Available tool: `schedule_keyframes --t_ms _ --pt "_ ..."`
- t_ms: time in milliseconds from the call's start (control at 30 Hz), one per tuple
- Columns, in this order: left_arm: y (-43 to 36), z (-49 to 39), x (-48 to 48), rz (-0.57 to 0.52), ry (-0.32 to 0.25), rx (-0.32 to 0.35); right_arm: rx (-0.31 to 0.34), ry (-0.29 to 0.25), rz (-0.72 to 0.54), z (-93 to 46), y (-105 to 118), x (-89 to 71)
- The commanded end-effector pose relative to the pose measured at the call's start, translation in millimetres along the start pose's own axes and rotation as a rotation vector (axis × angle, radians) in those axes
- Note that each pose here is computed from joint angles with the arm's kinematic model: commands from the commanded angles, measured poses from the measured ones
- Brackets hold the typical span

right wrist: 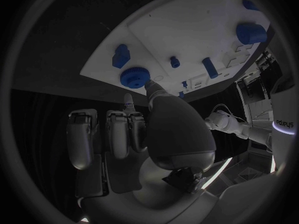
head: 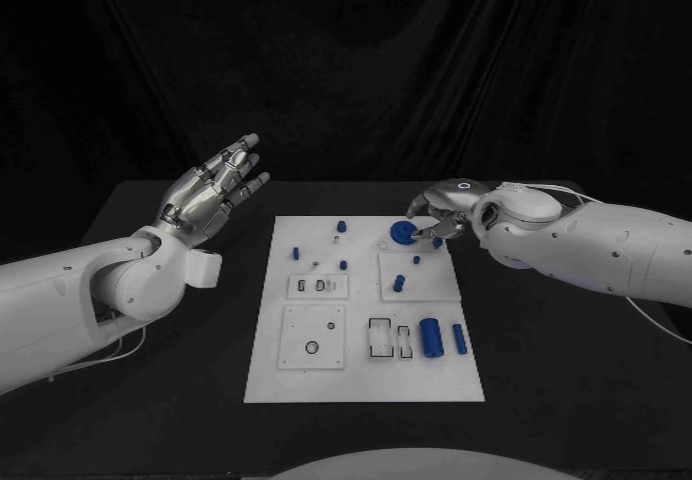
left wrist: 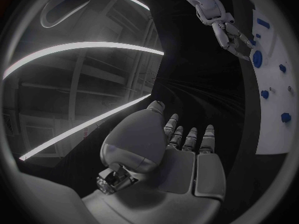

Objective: Assemble the parts on the task board

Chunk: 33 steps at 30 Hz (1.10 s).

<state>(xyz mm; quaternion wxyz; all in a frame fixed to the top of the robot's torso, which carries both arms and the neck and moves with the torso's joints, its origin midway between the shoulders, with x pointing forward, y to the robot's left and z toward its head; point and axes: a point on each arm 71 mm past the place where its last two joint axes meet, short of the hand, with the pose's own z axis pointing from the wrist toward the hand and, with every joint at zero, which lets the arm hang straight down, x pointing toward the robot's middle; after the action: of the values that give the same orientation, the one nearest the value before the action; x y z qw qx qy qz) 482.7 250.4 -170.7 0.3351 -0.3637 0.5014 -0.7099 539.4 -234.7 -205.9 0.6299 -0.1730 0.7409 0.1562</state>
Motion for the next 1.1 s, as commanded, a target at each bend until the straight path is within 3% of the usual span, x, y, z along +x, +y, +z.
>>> schedule_keyframes --t_ms 33,1100 --pt "-1.1 0.3 2.0 -0.014 0.018 0.02 0.023 -0.018 -0.033 1.8 -0.4 0.3" --pt "-0.6 1.1 1.8 -0.024 0.031 0.025 0.046 0.04 -0.048 16.5 2.3 10.6"
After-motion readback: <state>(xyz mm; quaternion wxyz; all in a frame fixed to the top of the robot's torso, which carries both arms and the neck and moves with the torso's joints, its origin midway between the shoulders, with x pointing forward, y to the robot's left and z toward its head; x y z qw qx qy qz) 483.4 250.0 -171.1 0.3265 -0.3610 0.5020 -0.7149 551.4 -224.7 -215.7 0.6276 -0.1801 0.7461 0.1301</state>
